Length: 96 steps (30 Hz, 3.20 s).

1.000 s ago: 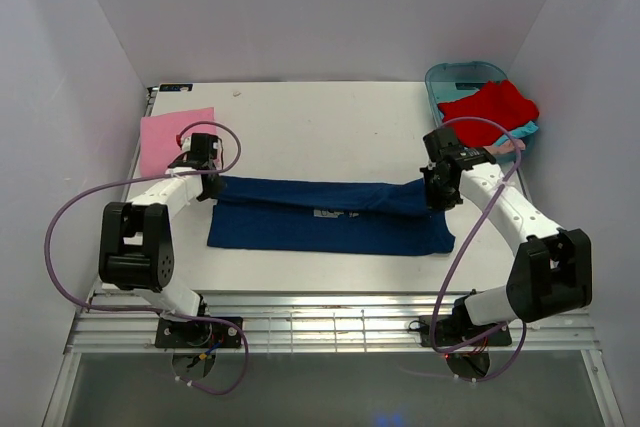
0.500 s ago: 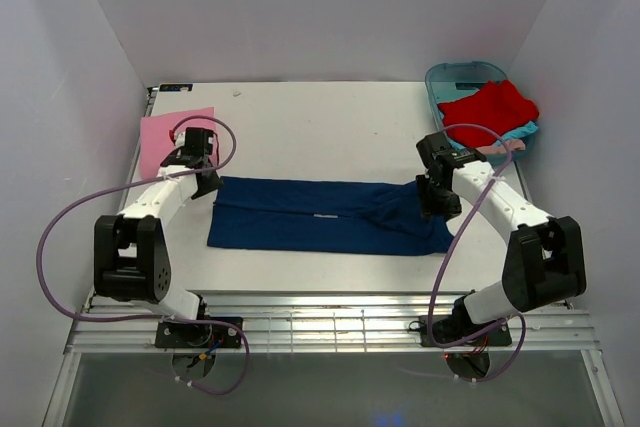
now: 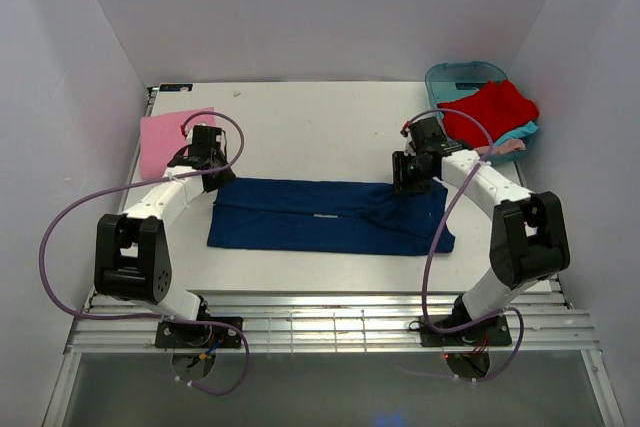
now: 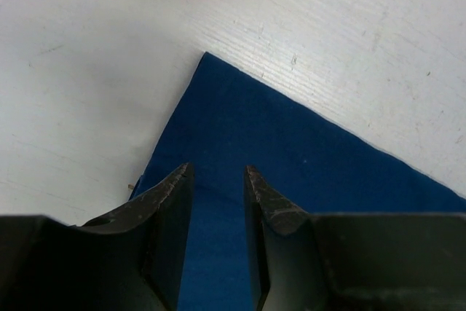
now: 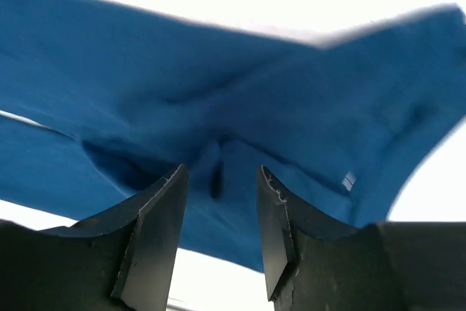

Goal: Fold and stack the t-shirts
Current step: Fold the other side of the tshirt into a rectangle

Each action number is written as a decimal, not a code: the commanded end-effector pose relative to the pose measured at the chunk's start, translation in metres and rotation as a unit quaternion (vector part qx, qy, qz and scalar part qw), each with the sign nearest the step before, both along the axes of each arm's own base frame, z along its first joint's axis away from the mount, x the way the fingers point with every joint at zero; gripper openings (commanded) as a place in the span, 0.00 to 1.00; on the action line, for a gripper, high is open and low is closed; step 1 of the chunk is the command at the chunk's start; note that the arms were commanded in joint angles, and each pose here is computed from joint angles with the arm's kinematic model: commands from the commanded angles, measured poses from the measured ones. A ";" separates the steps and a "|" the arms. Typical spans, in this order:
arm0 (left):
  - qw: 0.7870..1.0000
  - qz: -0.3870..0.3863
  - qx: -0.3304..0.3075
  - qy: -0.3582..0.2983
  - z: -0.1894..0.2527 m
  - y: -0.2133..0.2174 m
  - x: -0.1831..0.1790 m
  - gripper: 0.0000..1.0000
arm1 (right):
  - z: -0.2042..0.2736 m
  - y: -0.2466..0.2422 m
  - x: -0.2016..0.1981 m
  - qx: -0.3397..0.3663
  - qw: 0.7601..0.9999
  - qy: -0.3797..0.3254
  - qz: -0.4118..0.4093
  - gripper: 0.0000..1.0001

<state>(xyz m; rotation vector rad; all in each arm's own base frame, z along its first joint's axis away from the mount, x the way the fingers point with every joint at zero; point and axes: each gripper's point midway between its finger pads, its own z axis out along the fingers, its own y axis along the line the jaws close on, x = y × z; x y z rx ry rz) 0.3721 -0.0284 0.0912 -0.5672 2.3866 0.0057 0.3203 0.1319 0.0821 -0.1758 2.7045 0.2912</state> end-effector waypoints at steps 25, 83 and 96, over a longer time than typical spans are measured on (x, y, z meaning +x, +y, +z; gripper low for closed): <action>1.000 0.005 0.011 -0.016 0.004 0.003 0.006 0.43 | 0.004 0.021 -0.045 0.036 0.998 0.040 0.034 0.08; 0.999 0.010 0.020 -0.024 0.011 0.009 -0.004 0.43 | -0.012 0.009 -0.048 0.003 1.000 -0.010 0.019 0.35; 0.999 0.010 0.027 -0.031 0.016 0.011 -0.004 0.43 | -0.032 0.016 -0.047 0.016 1.000 0.006 0.025 0.47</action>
